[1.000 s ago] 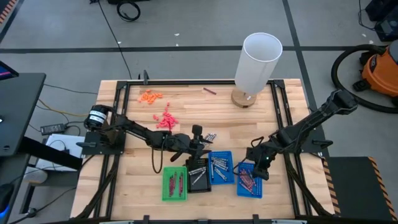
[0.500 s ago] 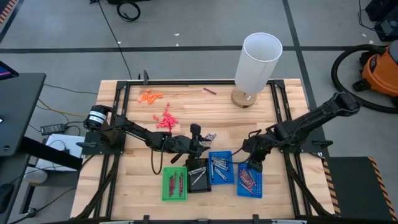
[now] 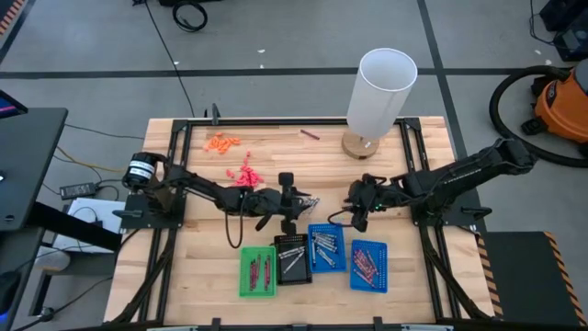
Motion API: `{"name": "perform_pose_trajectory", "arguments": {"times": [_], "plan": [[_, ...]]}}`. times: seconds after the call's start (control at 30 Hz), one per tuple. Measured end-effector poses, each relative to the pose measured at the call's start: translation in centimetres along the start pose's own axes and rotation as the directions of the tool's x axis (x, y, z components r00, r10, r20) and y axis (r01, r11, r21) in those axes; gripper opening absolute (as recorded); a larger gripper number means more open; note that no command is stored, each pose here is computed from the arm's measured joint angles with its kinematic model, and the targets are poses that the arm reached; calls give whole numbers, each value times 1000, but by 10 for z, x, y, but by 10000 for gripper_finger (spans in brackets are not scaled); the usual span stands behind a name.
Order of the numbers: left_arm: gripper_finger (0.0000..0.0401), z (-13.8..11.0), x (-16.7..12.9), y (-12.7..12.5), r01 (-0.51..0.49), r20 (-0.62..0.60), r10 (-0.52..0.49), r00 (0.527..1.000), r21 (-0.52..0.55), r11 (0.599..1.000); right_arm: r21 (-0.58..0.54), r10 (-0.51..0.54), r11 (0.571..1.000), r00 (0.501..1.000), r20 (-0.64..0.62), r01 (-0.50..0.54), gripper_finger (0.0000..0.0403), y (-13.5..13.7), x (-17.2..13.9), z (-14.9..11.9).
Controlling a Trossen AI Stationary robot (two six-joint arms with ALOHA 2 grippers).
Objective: Sort crayons
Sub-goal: Put the white crayon into the black bin
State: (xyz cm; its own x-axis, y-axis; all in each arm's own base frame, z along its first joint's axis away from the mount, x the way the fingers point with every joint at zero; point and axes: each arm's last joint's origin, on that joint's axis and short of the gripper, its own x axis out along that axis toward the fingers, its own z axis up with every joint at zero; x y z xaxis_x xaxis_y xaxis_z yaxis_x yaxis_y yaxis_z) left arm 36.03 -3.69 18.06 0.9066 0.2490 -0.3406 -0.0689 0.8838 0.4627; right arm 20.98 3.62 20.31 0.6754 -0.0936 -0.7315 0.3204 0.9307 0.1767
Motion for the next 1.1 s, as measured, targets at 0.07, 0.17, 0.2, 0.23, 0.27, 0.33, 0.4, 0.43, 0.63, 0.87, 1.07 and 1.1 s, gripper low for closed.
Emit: {"name": "perform_pose_trajectory", "arguments": {"times": [0.07,0.17,0.2,0.23,0.27,0.33,0.4,0.43,0.63,0.87,1.07,1.1], "plan": [[156,-1,2,5,-17,1,17,1000,-30,999,-32,-60,998,997,52,62,121,-2,0,3],[156,-3,4,12,-36,-3,36,999,-44,998,-62,-165,983,977,138,175,121,-5,0,8],[156,-5,5,14,-40,-10,40,999,-43,998,-66,-201,975,966,165,214,121,-6,0,9],[156,-6,6,16,-44,-18,43,999,-48,998,-70,-232,966,954,189,249,121,-7,-1,11],[156,-7,6,18,-49,-22,48,999,-65,997,-73,-262,956,942,210,283,121,-8,-1,12],[156,-8,8,22,-61,-25,58,998,-115,991,-81,-313,936,915,253,343,121,-11,0,14],[156,-9,9,27,-76,-20,73,997,-152,985,-92,-353,915,889,292,394,121,-15,2,14],[156,-9,9,29,-82,-19,80,997,-169,982,-94,-365,907,878,309,410,121,-18,4,14],[156,-13,10,31,-86,-42,81,996,-150,985,-60,-339,926,889,308,373,121,-39,15,22],[156,-29,15,45,-49,-115,34,993,-126,991,-93,-275,947,926,257,307,121,-58,49,31],[156,-45,18,56,183,-114,-230,967,-323,929,-200,-75,975,990,120,98,121,-59,72,32],[156,-47,18,57,207,-114,-263,958,-357,911,-208,-33,977,995,98,53,121,-58,75,32]]}}
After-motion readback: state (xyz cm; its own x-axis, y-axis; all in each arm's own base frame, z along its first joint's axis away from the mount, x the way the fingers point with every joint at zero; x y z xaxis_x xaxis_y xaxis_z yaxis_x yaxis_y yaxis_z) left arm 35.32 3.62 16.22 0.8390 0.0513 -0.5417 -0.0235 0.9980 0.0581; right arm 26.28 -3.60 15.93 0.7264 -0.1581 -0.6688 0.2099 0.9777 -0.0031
